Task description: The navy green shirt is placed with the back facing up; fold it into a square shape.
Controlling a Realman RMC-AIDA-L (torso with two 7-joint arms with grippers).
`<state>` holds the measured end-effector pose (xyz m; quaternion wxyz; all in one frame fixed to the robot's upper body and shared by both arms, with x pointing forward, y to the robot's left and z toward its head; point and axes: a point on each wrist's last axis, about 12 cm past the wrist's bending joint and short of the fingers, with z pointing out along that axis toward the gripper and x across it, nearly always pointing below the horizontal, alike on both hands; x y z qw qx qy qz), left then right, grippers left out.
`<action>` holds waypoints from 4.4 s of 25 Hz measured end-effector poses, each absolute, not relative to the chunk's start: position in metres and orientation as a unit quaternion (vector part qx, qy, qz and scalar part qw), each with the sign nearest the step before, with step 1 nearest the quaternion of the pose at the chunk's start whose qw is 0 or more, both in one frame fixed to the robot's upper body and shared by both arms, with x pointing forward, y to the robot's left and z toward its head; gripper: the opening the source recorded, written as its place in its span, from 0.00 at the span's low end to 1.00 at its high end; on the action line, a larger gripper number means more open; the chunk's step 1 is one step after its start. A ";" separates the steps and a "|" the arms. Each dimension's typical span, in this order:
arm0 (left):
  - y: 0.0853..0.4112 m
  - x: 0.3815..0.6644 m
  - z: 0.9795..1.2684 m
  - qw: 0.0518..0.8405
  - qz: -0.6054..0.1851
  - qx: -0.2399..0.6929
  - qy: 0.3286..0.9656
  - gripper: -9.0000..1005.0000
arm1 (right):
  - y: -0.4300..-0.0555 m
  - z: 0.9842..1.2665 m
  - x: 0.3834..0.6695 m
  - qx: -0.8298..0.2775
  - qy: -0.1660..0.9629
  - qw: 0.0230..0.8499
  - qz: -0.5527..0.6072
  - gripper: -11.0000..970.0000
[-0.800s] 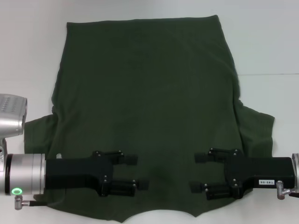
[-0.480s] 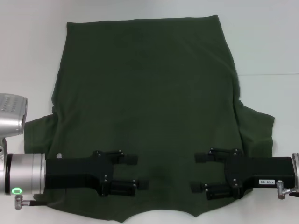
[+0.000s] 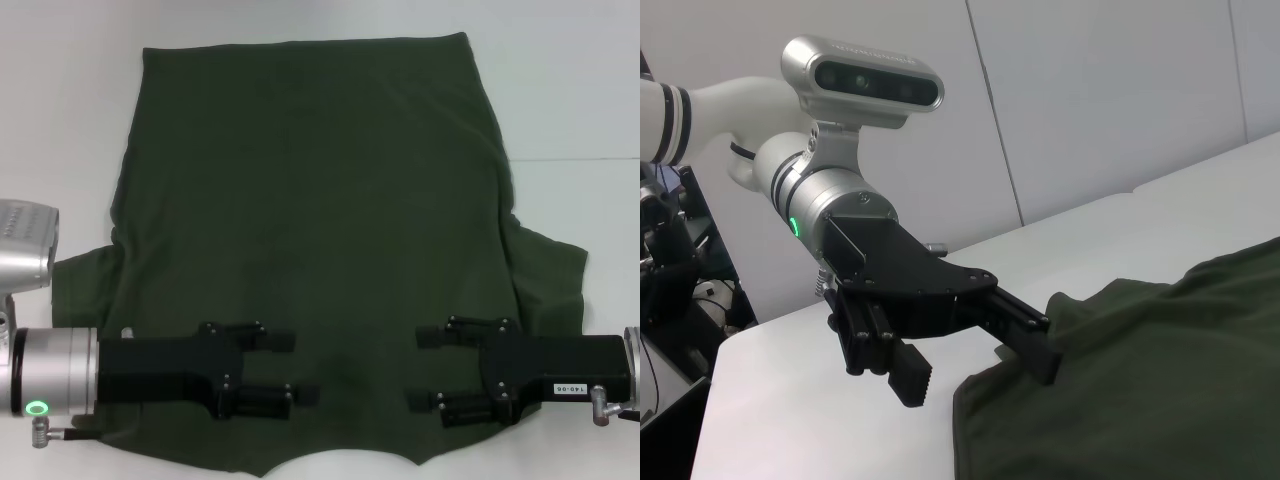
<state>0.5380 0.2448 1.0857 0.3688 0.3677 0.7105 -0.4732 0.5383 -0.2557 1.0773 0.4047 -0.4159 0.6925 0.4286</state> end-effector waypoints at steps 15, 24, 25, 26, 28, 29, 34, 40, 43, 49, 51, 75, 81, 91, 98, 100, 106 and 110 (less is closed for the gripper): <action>0.333 0.580 1.125 0.441 -0.464 0.026 0.768 0.89 | -0.259 1.079 0.539 -0.417 0.694 0.405 0.425 0.94; 0.381 0.560 1.093 0.372 -0.397 -0.166 0.822 0.88 | -0.260 1.079 0.540 -0.420 0.696 0.401 0.423 0.94; 0.383 0.559 1.090 0.369 -0.390 -0.175 0.825 0.88 | -0.260 1.078 0.540 -0.421 0.696 0.400 0.423 0.94; 0.385 0.557 1.087 0.365 -0.383 -0.185 0.828 0.88 | -0.260 1.078 0.539 -0.422 0.696 0.398 0.423 0.94; 0.388 0.555 1.082 0.360 -0.373 -0.195 0.833 0.88 | -0.259 1.078 0.540 -0.423 0.697 0.396 0.422 0.94; 0.389 0.553 1.080 0.357 -0.369 -0.198 0.835 0.88 | -0.259 1.078 0.540 -0.424 0.697 0.396 0.422 0.94; 0.391 0.550 1.074 0.346 -0.351 -0.201 0.847 0.88 | -0.259 1.078 0.540 -0.424 0.697 0.395 0.422 0.94; 0.386 0.551 1.068 0.342 -0.342 -0.189 0.854 0.88 | -0.259 1.077 0.539 -0.426 0.699 0.391 0.421 0.94; 0.381 0.555 1.065 0.342 -0.340 -0.180 0.858 0.88 | -0.259 1.077 0.539 -0.426 0.699 0.390 0.421 0.94; 0.379 0.559 1.059 0.338 -0.318 -0.170 0.870 0.88 | -0.259 1.077 0.539 -0.425 0.700 0.389 0.422 0.94; 0.378 0.559 1.059 0.336 -0.316 -0.169 0.871 0.88 | -0.259 1.077 0.539 -0.425 0.700 0.389 0.422 0.94; 0.356 0.573 1.065 0.312 -0.332 -0.112 0.883 0.81 | -0.261 1.077 0.541 -0.423 0.703 0.390 0.417 0.94; 0.356 0.573 1.066 0.312 -0.331 -0.111 0.884 0.75 | -0.261 1.077 0.541 -0.423 0.703 0.390 0.417 0.94; 0.358 0.573 1.065 0.313 -0.328 -0.116 0.884 0.37 | -0.261 1.078 0.542 -0.424 0.704 0.391 0.415 0.94; 0.359 0.574 1.065 0.312 -0.329 -0.133 0.881 0.37 | -0.261 1.078 0.542 -0.423 0.705 0.391 0.414 0.94; 0.360 0.574 1.065 0.312 -0.327 -0.138 0.881 0.37 | -0.261 1.077 0.542 -0.423 0.705 0.391 0.414 0.94; 0.360 0.574 1.065 0.312 -0.325 -0.135 0.882 0.27 | -0.261 1.077 0.542 -0.422 0.705 0.391 0.415 0.94; 0.360 0.574 1.065 0.312 -0.326 -0.136 0.882 0.03 | -0.261 1.077 0.541 -0.421 0.705 0.390 0.416 0.94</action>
